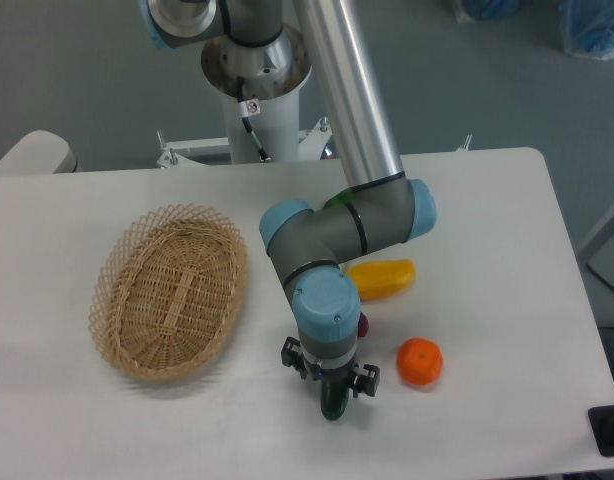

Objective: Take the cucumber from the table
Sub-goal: 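Lower the gripper onto the cucumber and close the fingers around it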

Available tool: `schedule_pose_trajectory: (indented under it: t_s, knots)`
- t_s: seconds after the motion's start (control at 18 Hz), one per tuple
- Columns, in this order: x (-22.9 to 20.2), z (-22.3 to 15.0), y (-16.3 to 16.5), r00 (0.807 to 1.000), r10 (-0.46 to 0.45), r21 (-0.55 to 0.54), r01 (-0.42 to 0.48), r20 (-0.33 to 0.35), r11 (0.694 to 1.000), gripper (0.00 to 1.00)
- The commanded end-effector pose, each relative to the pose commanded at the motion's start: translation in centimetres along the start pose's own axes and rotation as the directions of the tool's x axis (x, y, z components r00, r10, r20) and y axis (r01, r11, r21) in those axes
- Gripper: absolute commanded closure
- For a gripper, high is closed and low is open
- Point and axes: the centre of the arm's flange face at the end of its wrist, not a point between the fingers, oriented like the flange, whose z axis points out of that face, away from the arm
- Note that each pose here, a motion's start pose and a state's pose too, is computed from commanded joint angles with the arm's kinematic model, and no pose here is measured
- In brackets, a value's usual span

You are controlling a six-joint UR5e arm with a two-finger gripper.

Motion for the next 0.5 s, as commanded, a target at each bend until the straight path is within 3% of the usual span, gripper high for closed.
schedule_pose_trajectory:
  t_s: [0.22,0.5]
  knots:
    - [0.01,0.11,0.0,1.0,-0.003,-0.001,0.003,-0.001,1.0,0.56]
    - [-0.25,-0.52,-0.22,1.0,-0.002,0.006,0.002,0.007,1.0,0.65]
